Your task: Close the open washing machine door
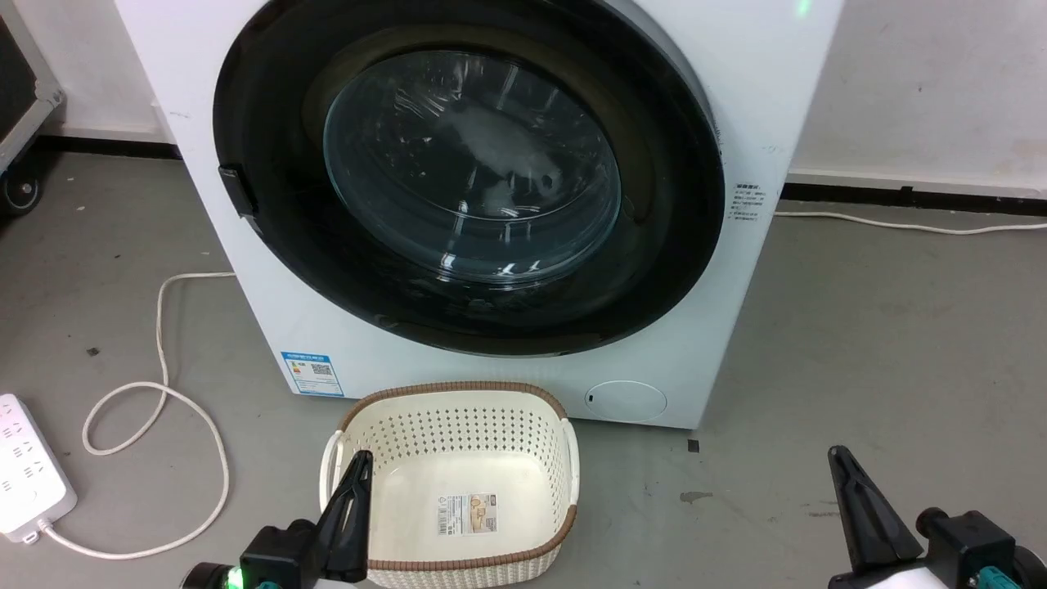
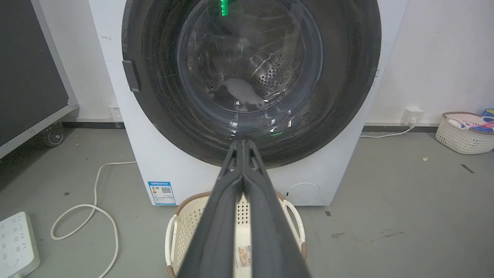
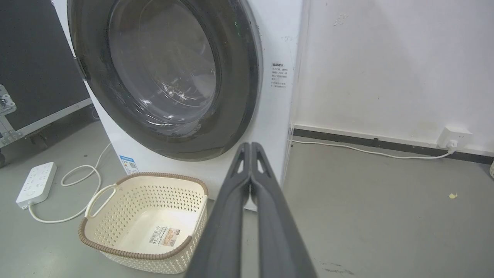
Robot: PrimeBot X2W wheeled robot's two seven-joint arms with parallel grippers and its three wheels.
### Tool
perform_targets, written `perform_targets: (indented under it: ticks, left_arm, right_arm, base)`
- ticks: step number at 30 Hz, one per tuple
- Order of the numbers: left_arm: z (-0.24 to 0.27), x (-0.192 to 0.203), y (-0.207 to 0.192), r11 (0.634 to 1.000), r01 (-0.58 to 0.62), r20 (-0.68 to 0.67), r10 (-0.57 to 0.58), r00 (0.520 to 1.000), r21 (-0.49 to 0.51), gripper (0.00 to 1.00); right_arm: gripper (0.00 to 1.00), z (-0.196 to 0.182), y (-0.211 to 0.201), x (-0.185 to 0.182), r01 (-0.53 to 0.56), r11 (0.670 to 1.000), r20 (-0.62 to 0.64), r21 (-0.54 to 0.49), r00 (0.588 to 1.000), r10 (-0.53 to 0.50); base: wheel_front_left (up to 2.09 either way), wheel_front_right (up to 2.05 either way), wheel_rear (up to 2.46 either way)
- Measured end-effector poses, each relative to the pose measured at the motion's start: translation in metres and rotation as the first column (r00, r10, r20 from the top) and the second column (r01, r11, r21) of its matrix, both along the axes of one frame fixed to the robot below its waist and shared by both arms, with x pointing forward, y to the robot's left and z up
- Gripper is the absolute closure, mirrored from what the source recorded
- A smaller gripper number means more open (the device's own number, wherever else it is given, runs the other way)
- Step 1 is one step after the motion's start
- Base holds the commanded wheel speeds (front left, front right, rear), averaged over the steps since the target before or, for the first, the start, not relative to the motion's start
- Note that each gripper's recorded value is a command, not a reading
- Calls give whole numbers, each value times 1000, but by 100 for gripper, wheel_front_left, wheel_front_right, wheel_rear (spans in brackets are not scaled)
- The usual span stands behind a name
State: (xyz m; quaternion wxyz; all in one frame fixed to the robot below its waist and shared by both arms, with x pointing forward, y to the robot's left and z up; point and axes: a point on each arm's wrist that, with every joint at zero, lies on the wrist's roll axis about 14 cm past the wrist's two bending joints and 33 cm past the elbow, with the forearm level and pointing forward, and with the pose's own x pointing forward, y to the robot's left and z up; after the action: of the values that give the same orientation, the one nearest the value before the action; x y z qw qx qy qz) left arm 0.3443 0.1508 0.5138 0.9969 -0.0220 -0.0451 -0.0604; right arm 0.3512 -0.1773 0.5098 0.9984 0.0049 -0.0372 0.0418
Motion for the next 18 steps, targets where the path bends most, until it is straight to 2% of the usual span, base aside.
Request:
perform_targets:
  ticks: [18]
  left_arm:
    - [1, 4, 3, 1000, -15, -16, 15, 1000, 17, 100]
  right_arm:
    - [100, 0, 3, 1, -8, 1000, -20, -9, 1000, 8]
  base:
    - [0, 0, 0]
